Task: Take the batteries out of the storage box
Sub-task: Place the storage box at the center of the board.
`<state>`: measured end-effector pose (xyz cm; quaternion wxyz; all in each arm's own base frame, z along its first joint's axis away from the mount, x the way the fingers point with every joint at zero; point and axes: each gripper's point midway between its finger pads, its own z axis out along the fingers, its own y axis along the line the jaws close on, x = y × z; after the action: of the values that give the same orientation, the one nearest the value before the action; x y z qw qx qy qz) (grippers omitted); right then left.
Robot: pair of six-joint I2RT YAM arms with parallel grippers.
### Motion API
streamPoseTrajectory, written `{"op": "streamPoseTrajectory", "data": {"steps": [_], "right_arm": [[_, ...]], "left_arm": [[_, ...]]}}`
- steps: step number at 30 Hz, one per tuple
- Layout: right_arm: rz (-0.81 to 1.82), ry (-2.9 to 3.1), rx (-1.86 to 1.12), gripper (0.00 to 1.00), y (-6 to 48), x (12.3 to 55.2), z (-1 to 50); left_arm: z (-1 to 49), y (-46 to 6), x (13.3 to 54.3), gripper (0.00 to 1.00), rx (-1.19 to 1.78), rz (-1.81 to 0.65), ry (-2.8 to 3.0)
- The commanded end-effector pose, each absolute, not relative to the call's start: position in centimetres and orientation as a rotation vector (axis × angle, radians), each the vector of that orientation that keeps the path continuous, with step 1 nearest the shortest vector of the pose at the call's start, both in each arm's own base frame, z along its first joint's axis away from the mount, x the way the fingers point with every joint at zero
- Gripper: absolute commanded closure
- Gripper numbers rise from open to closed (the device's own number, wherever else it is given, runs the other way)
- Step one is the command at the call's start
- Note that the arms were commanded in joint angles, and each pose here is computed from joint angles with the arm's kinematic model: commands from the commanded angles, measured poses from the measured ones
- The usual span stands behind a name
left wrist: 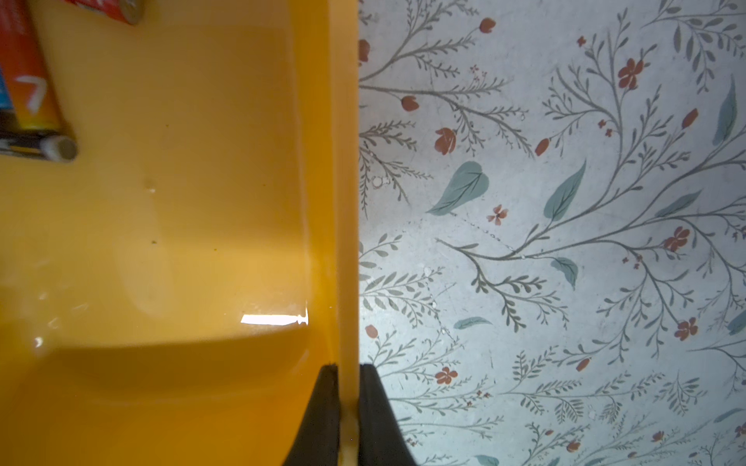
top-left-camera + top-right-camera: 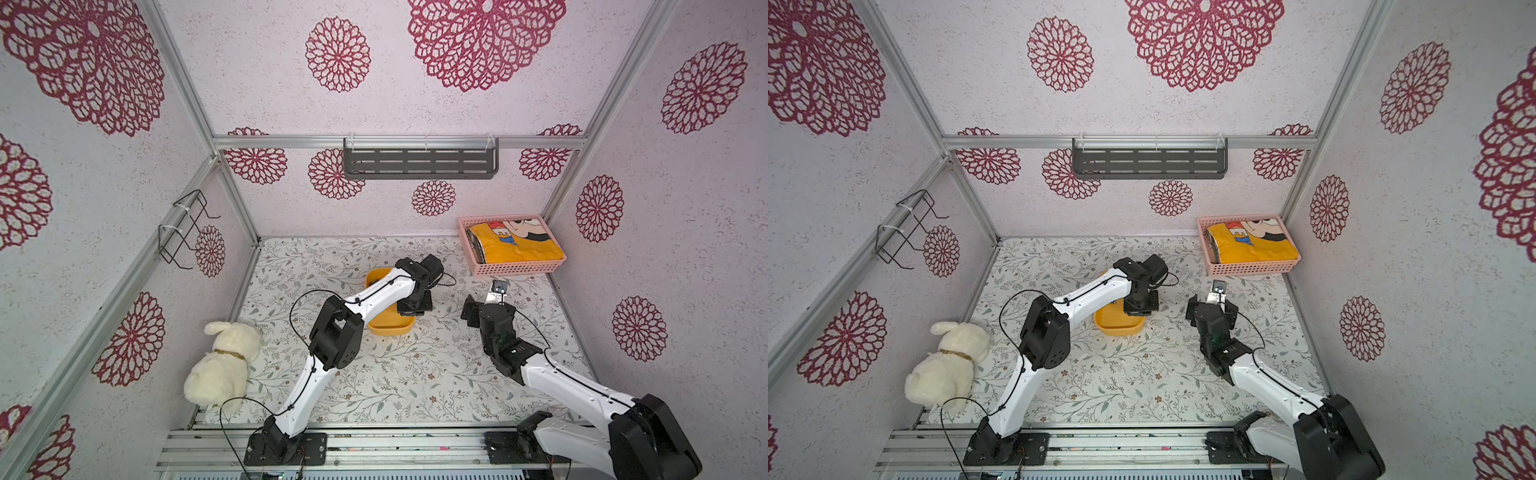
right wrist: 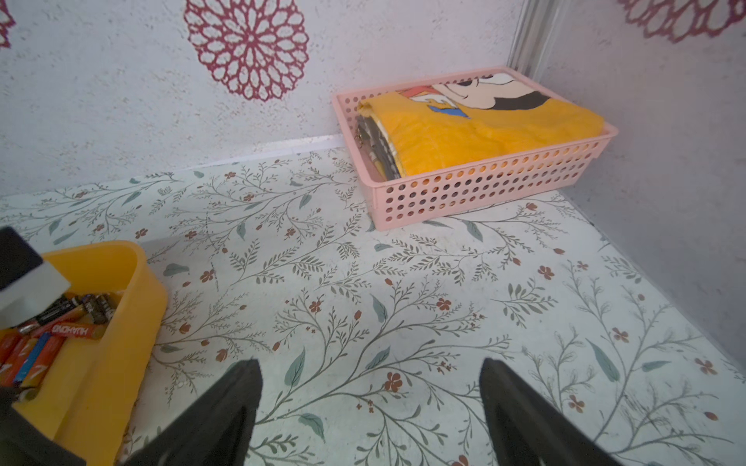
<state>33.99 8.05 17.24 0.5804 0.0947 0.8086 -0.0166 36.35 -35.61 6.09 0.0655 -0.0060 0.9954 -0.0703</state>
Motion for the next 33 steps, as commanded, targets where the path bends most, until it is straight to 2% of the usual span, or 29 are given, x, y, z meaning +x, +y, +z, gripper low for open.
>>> {"op": "streamPoseTrajectory", "data": {"steps": [1,3,7,12,18,21,25,27,29,30,33], "right_arm": [[-0.039,1.824,0.286,0.09,7.1,34.2,18.8],[-0.034,1.828,0.282,0.09,7.2,34.3,18.7],[-0.025,1.851,0.261,0.08,7.5,34.5,18.3],[0.042,1.89,0.216,0.08,8.4,35.1,17.9],[0.111,1.932,0.116,0.07,10.5,36.2,18.1],[0.24,1.952,-0.044,0.08,13.8,36.9,18.6],[0.441,2.02,-0.262,0.14,19.3,38.1,18.7],[0.534,2.05,-0.349,0.23,22.0,38.8,18.8],[0.612,2.05,-0.48,0.27,25.4,39.0,18.8],[0.622,2.058,-0.539,0.33,27.0,39.2,18.6],[0.559,2.143,-0.681,0.43,30.9,40.7,16.8]], "left_arm": [[4.4,-37.2,35.0,0.94,0.016,-0.322,3.101],[4.3,-37.2,34.9,0.87,0.029,-0.327,3.103],[5.3,-37.4,35.1,0.83,0.048,-0.344,3.087],[9.2,-37.7,36.1,0.64,0.058,-0.417,2.999],[15.5,-36.6,38.0,0.62,0.092,-0.449,2.884],[19.3,-34.6,38.6,0.61,0.121,-0.47,2.822],[22.2,-27.9,40.7,0.61,0.003,-0.414,2.715],[23.7,-22.6,41.9,0.6,-0.157,-0.433,2.592],[21.8,-18.3,42.1,0.58,-0.298,-0.492,2.531],[20.6,-16.1,41.9,0.57,-0.354,-0.53,2.508],[19.0,-13.3,41.1,0.57,-0.329,-0.639,2.439]]}}
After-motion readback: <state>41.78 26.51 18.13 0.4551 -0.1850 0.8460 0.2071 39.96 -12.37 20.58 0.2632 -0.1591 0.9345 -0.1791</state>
